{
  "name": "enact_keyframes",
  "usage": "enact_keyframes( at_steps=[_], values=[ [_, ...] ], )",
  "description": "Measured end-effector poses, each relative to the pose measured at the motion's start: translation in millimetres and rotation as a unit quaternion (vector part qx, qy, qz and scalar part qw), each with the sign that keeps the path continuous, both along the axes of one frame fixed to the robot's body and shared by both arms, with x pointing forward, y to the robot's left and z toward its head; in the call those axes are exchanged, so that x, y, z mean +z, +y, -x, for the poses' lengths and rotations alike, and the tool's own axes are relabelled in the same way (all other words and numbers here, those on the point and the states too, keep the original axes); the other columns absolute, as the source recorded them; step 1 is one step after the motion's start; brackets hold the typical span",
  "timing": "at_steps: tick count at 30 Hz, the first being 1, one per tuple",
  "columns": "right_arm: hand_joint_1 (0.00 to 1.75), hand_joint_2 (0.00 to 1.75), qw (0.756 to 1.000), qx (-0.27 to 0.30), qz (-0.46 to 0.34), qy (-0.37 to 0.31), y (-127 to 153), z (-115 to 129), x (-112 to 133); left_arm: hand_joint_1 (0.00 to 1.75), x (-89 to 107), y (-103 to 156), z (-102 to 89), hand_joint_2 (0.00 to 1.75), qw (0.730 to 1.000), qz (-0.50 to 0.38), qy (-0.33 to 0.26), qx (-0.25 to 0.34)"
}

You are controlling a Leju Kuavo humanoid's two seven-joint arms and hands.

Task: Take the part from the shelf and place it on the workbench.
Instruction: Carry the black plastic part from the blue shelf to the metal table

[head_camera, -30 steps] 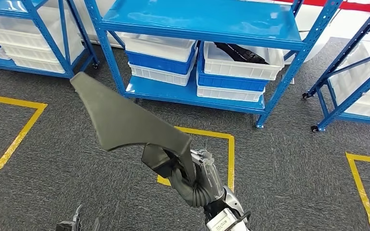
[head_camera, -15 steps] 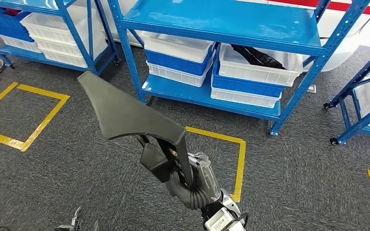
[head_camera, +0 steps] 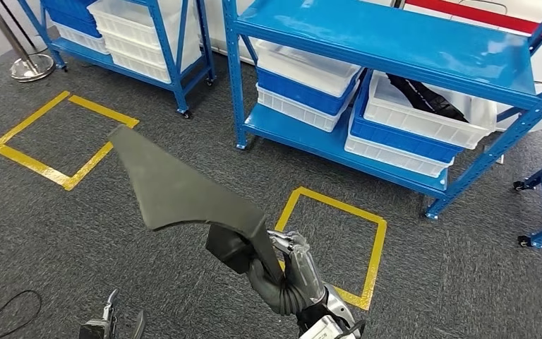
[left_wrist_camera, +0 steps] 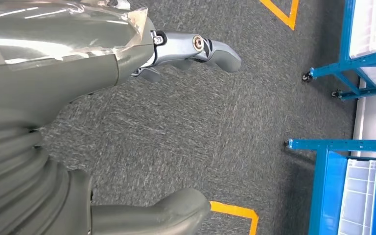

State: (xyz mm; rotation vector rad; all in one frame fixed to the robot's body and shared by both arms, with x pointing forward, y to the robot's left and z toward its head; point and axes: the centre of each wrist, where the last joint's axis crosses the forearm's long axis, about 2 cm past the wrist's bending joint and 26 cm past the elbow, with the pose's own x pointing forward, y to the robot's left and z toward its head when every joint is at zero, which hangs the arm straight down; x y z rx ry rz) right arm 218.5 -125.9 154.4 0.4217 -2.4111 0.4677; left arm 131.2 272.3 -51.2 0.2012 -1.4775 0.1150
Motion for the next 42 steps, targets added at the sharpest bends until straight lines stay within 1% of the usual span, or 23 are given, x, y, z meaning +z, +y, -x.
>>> enact_keyframes(
  at_steps=[6, 10, 15, 19, 27, 35, 42],
  values=[
    [1.75, 1.75, 1.0, 0.0, 0.003, -0.003, 2, 3, -1, 0.0, 2.4, -3, -1.0, 1.75, 1.0, -0.003, -0.006, -0.002],
    [1.75, 1.75, 1.0, 0.008, -0.001, -0.003, 8, 3, 2, 0.0, 2.4, -3, -1.5, 1.75, 1.0, -0.005, -0.006, -0.001],
    [1.75, 1.75, 1.0, 0.023, 0.003, 0.003, 13, 6, 6, 0.0, 4.1, -2, -7.1, 1.75, 1.0, -0.005, -0.011, 0.006],
    [1.75, 1.75, 1.0, 0.031, 0.0, 0.001, 13, 6, 8, 0.0, 5.3, 1, -8.7, 1.75, 1.0, -0.006, -0.015, 0.013],
    [1.75, 1.75, 1.0, 0.02, -0.019, -0.013, 10, 3, 17, 0.0, 9.4, 6, -14.4, 1.75, 0.999, -0.008, -0.028, 0.019],
    [1.75, 1.75, 1.0, 0.008, -0.019, -0.011, 3, 4, 14, 0.0, 11.0, 6, -17.4, 1.75, 0.999, -0.006, -0.033, 0.015],
    [1.75, 1.75, 0.999, 0.018, -0.022, -0.016, 5, 4, 19, 0.0, 12.2, 9, -19.9, 1.75, 0.999, -0.006, -0.036, 0.016]
  ],
)
